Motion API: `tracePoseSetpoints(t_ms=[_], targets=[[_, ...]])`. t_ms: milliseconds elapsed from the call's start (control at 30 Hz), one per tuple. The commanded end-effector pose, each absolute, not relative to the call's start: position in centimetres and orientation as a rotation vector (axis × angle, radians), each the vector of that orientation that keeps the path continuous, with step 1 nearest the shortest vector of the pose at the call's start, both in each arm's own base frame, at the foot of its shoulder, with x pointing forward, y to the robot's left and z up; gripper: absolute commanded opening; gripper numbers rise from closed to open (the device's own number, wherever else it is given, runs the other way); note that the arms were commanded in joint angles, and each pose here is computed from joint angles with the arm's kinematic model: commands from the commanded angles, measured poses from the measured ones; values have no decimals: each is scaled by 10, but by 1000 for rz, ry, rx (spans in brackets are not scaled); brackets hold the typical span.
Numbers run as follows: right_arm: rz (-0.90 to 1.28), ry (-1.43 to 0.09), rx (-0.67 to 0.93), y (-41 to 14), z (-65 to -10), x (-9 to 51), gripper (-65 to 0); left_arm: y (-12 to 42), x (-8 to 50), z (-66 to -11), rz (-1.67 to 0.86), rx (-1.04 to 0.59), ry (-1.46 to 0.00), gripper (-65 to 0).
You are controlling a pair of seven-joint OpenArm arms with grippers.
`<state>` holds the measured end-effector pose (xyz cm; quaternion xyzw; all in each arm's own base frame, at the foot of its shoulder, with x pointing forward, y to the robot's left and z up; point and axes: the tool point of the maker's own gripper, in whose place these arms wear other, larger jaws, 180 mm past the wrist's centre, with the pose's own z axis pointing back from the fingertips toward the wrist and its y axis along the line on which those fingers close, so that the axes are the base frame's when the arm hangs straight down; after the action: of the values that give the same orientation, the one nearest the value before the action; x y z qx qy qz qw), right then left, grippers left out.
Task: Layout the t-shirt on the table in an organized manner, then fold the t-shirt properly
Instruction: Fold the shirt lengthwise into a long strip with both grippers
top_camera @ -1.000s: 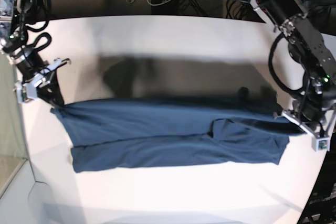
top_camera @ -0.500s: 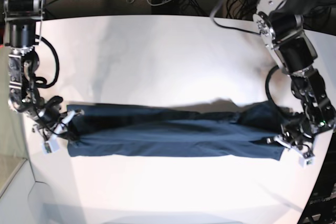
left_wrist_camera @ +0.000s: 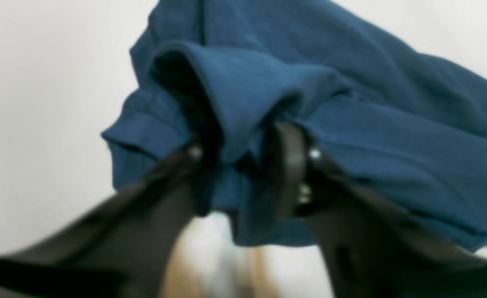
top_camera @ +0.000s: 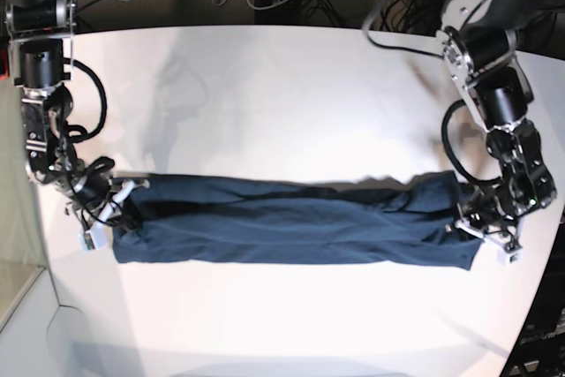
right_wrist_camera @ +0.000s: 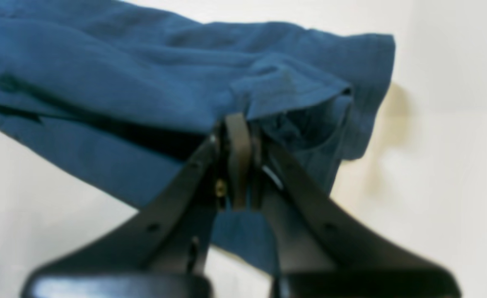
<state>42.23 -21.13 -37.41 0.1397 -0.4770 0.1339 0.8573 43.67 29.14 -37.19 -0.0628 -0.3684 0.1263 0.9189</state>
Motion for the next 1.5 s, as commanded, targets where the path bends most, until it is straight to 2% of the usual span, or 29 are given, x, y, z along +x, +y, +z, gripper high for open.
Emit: tracePoseSetpoints(t_ms=[0, 167, 267, 500, 733, 1167, 1233, 1367, 1467], targets=[[283, -1069, 291, -217, -352, 435, -650, 300, 455, -341, 260, -121, -846, -338], [284, -1069, 291, -217, -351, 435, -650, 304, 454, -322, 240, -84, -896, -213], [283, -1070, 299, -213, -352, 435, -650, 305, 428, -327, 212, -40, -860, -210], [278, -1061, 314, -207, -359, 430, -650, 279, 380, -351, 204, -96, -855, -212], [276, -1058, 316, -206, -361, 429, -650, 271, 379, -384, 248, -144, -832, -212], [274, -1055, 316, -207, -362, 428, -650, 265, 380, -413, 300, -190, -813, -215], [274, -1055, 316, -207, -362, 428, -650, 256, 383, -418, 274, -203, -799, -265], [274, -1055, 316, -207, -362, 428, -650, 248, 385, -420, 258, -213, -792, -492], [274, -1055, 316, -207, -362, 428, -650, 242, 385, -422, 263, -228, -787, -600]])
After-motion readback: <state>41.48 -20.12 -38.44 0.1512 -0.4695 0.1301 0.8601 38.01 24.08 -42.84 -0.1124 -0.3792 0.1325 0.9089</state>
